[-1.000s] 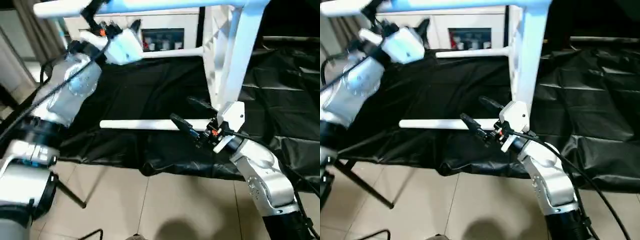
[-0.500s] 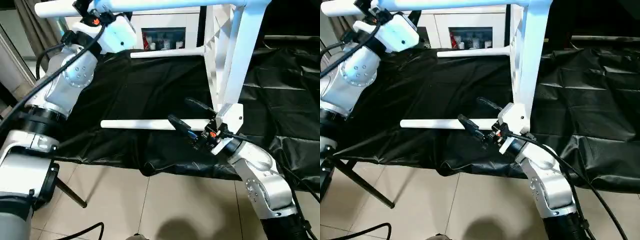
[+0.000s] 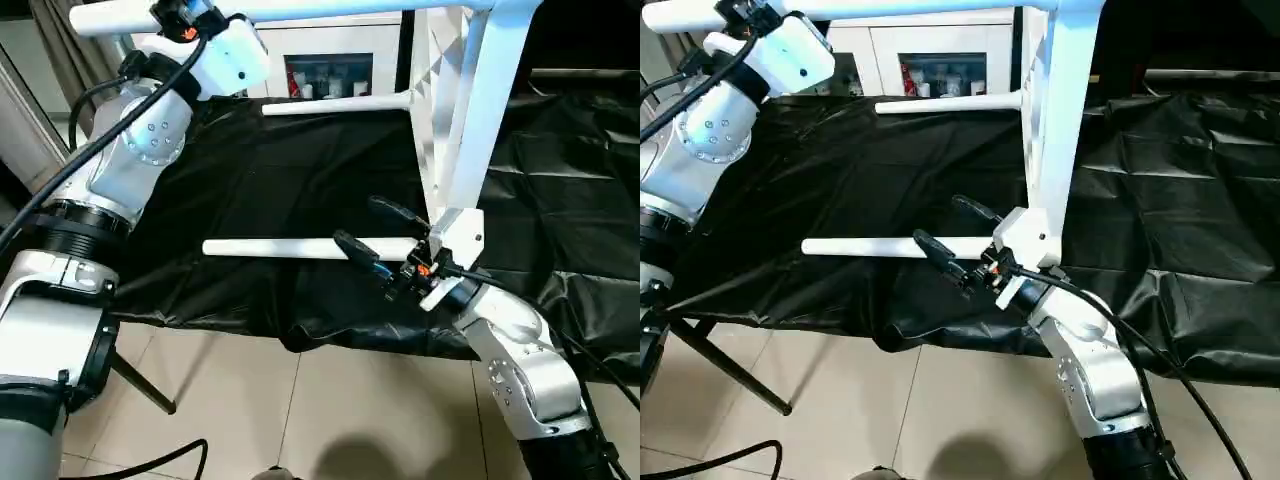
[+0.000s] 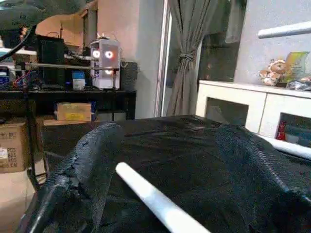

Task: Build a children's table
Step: Flip table

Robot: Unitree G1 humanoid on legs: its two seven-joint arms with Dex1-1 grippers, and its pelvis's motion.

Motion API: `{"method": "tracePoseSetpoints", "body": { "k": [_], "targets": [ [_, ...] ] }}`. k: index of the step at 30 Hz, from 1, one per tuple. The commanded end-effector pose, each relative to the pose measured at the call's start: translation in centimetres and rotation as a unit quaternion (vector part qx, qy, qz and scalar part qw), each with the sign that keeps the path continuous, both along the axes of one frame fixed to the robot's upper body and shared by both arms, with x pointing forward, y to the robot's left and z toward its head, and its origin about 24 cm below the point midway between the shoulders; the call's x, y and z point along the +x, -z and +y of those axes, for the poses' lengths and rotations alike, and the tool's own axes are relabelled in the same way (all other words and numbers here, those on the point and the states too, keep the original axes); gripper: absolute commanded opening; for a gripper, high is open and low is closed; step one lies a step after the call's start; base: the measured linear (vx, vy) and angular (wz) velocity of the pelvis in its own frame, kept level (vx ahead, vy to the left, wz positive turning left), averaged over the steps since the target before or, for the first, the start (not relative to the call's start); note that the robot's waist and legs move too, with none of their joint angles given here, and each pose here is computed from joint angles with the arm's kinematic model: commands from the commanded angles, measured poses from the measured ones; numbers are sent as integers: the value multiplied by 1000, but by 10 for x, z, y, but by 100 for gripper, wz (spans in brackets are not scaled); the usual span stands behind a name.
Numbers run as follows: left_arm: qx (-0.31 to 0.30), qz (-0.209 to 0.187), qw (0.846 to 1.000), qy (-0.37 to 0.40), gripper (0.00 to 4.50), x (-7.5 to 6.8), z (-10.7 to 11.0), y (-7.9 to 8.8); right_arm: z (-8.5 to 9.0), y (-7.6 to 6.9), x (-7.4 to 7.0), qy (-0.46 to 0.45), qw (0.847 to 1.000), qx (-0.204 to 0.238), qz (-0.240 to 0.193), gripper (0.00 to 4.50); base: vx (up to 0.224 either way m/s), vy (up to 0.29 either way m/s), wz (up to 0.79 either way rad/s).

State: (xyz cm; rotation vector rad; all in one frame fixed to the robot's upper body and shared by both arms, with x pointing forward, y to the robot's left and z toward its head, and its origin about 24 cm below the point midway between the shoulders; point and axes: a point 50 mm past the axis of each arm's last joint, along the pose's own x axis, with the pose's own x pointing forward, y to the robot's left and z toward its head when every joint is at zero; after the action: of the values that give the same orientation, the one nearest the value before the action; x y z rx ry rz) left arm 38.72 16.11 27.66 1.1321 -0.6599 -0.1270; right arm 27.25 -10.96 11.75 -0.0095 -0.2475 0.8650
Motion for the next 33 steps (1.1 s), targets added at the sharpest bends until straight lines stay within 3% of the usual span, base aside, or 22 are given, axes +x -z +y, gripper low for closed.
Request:
{"method": "tracePoseSetpoints", "body": {
  "k": [1,3,6,12,13,14,16,17,18,23,29,33],
  "targets": [
    [6,50,999,10,232,4,-4,6,4,-2,-2,-7,1000,-1,-9,350,0,0,0],
    [-6,102,995,16,220,6,-6,10,4,-1,-2,-7,1000,-2,-8,350,0,0,0],
    [-24,131,991,17,213,7,-5,12,4,0,-2,-6,1000,-4,-7,350,0,0,0],
    [-178,190,965,30,209,12,3,6,5,3,-2,-5,1000,-5,-3,350,0,0,0],
    [-178,190,965,30,209,12,3,6,5,3,-2,-5,1000,-5,-3,350,0,0,0],
    [-251,204,946,37,209,13,6,2,5,5,-2,-4,1000,-5,-2,350,0,0,0],
    [-275,209,938,39,209,13,8,0,5,5,-2,-4,1000,-5,-1,350,0,0,0],
    [-312,213,925,42,210,14,10,-3,4,6,-2,-2,1000,-6,0,350,0,0,0],
    [-314,214,924,42,210,14,10,-3,4,6,-2,-2,1000,-6,0,350,0,0,0],
    [-396,231,888,41,211,15,18,-3,1,9,-4,2,1000,-10,5,350,0,0,0],
    [-427,227,874,48,211,14,19,-3,-4,12,-6,19,1000,-13,11,350,0,0,0],
    [-431,220,874,46,204,10,18,4,-22,14,-2,93,995,35,28,383,0,0,0]
  ]
}}
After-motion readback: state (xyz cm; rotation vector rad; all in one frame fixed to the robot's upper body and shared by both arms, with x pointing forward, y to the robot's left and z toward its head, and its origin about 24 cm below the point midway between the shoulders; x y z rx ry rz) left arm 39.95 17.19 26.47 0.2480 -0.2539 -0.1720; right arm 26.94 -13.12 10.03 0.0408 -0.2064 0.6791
